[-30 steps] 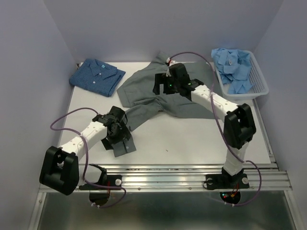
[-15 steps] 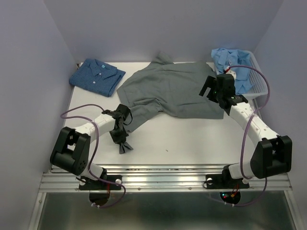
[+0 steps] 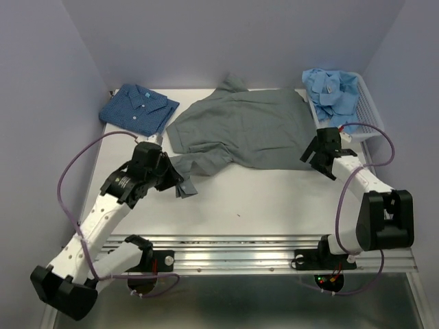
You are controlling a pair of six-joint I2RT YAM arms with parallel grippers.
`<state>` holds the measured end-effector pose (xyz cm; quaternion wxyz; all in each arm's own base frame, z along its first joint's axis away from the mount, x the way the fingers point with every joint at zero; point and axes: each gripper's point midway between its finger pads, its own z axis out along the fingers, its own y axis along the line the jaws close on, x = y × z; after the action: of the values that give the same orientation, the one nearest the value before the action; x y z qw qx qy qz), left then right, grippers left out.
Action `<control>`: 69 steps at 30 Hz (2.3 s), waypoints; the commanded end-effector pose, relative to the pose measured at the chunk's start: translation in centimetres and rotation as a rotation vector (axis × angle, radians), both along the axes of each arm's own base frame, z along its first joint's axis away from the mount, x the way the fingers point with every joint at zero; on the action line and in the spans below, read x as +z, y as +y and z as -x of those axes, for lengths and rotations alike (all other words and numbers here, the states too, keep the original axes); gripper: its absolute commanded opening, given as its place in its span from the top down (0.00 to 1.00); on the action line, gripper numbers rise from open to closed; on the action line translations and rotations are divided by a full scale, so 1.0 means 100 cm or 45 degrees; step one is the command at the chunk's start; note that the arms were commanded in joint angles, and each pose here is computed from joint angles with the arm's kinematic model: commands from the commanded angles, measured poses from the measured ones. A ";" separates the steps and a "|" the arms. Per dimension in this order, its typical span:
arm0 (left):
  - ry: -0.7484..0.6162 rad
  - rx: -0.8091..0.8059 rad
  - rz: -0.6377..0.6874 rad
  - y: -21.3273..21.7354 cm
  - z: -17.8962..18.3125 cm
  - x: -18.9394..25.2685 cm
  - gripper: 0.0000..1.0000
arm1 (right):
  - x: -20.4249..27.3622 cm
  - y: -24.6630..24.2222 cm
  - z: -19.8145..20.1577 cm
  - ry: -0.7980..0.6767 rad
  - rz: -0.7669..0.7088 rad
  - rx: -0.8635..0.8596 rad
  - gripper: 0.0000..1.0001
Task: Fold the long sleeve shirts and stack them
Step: Flatten the shirt out
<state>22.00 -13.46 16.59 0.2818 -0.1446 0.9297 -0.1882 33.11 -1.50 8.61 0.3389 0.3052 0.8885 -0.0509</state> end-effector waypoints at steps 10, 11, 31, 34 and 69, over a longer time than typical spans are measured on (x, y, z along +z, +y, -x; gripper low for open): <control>-0.178 -0.395 0.346 -0.036 0.058 0.067 1.00 | -0.057 -0.012 -0.044 0.083 0.018 -0.072 0.00; -0.188 -0.414 0.356 -0.037 0.060 0.069 1.00 | -0.062 -0.009 -0.046 0.093 0.000 -0.058 0.02; -0.475 -0.635 0.590 -0.047 0.101 0.144 1.00 | -0.027 0.005 -0.032 -0.056 -0.078 0.029 0.00; -0.483 -0.637 0.595 -0.047 0.103 0.145 1.00 | -0.036 -0.003 -0.026 -0.014 -0.027 0.003 0.00; -0.565 -0.590 0.587 -0.021 0.141 0.192 1.00 | 0.019 0.037 0.109 0.091 -0.363 0.012 0.98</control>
<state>7.84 -15.49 34.52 0.3781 0.0426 0.7931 -0.4757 24.38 0.83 9.24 0.3008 0.3356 0.8917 0.0419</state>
